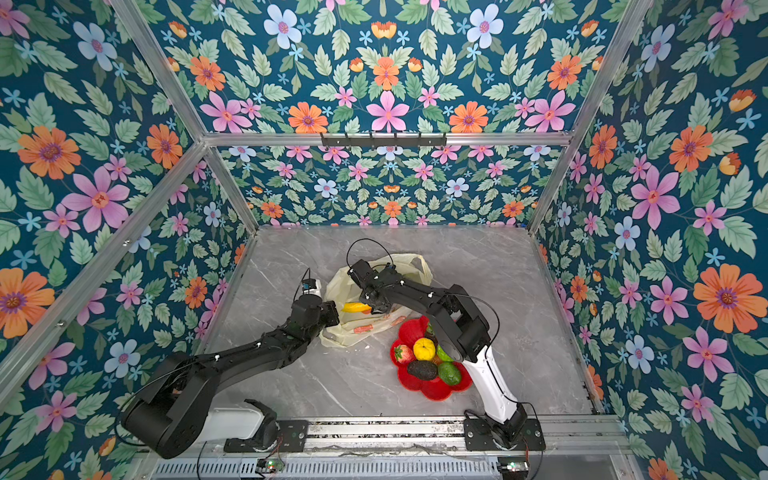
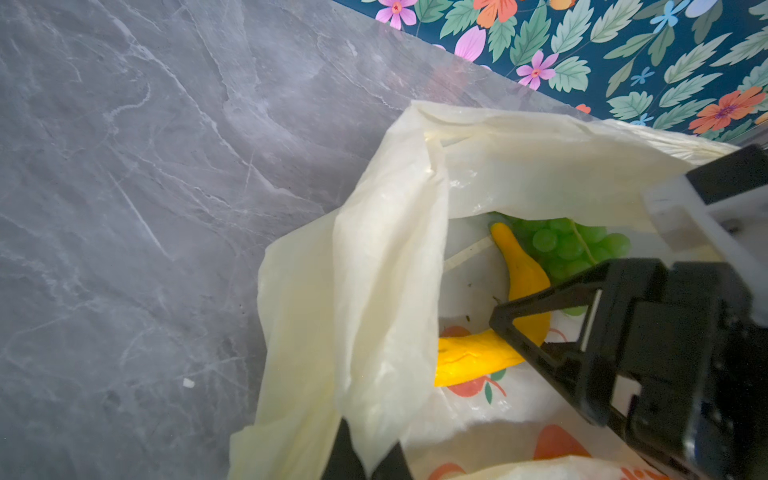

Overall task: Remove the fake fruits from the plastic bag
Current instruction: 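Close the right gripper on the yellow banana's middle inside the bag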

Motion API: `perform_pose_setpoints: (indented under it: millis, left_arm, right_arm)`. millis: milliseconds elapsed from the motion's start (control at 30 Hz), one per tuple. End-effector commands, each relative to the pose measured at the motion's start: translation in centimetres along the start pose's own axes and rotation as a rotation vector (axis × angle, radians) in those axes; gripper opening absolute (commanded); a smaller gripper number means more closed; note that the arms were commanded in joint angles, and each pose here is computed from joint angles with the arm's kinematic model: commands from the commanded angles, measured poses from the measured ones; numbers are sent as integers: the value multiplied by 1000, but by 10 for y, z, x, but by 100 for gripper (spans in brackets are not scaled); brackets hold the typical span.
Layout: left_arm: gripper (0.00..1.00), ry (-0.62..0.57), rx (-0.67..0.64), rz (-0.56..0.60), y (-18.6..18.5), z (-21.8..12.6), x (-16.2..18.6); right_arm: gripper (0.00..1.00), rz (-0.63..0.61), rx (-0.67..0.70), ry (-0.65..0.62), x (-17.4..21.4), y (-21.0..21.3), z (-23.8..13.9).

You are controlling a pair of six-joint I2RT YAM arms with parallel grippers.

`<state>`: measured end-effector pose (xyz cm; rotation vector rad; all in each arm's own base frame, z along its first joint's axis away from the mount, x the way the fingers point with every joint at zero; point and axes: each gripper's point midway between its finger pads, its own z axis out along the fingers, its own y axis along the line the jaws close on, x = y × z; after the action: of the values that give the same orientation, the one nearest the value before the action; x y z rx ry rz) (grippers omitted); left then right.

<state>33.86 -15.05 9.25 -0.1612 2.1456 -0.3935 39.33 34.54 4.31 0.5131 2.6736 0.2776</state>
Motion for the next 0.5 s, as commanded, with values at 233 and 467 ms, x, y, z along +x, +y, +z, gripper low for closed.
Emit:
perform_pose_setpoints:
  millis: [233,467]
  left_arm:
    - [0,-2,4,-2,-1,-1,-1]
    - [0,-1,8,-2,-2,-1,-1]
  right_arm:
    - [46,-21,61,-34,-5,-20,-4]
    - [43,-37,21,-34,-7,-13,-1]
